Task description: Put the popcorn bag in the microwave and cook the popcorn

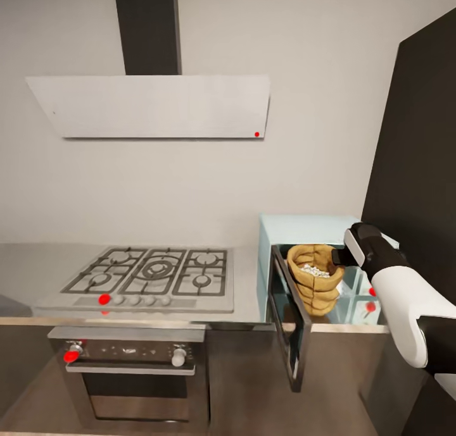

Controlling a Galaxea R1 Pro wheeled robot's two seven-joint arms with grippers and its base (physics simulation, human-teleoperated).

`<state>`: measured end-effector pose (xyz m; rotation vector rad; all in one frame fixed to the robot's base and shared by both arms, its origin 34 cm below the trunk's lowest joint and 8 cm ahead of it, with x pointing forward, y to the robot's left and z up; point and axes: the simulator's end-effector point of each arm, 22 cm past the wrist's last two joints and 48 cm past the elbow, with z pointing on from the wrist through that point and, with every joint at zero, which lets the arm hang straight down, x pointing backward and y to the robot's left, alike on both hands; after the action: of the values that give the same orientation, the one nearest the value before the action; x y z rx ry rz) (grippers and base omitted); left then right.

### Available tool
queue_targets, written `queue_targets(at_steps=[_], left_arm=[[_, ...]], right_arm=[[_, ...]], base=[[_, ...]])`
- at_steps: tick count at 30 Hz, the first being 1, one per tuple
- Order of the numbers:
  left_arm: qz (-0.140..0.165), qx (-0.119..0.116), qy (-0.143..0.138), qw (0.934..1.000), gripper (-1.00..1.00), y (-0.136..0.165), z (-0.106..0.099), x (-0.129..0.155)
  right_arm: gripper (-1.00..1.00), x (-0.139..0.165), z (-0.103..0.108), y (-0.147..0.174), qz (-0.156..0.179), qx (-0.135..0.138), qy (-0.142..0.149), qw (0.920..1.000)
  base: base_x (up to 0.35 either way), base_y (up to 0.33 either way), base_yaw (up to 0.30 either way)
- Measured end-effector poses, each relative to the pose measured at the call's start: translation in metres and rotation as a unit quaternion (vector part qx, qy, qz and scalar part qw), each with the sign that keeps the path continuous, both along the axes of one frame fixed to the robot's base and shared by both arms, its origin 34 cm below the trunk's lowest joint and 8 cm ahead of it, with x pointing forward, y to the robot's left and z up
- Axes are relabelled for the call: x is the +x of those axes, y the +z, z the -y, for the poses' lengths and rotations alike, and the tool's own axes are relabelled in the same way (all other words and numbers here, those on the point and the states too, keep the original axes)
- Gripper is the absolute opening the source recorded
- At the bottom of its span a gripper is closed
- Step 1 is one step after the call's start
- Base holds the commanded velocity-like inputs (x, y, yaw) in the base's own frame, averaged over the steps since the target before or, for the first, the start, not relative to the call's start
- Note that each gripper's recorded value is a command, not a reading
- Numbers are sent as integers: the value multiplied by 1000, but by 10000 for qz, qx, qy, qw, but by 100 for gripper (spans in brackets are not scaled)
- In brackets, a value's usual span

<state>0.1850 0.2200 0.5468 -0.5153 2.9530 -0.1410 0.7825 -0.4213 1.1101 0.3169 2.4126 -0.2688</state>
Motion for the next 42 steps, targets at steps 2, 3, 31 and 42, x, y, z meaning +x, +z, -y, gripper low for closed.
queue_targets(at_steps=[2, 3, 31, 42], left_arm=[[-1, 0, 1, 10000, 100, 0, 0, 0], [0, 0, 2, 10000, 100, 0, 0, 0], [0, 1, 11, 10000, 100, 0, 0, 0], [3, 8, 13, 10000, 100, 0, -1, 0]], right_arm=[[-100, 0, 0, 0, 0, 2, 1, 10000], [-100, 0, 0, 0, 0, 2, 1, 10000], [-100, 1, -1, 0, -6, -41, 15, 10000], [100, 2, -3, 2, 39, 34, 21, 10000]], base=[[291, 0, 0], [292, 0, 0], [89, 0, 0], [25, 0, 0]])
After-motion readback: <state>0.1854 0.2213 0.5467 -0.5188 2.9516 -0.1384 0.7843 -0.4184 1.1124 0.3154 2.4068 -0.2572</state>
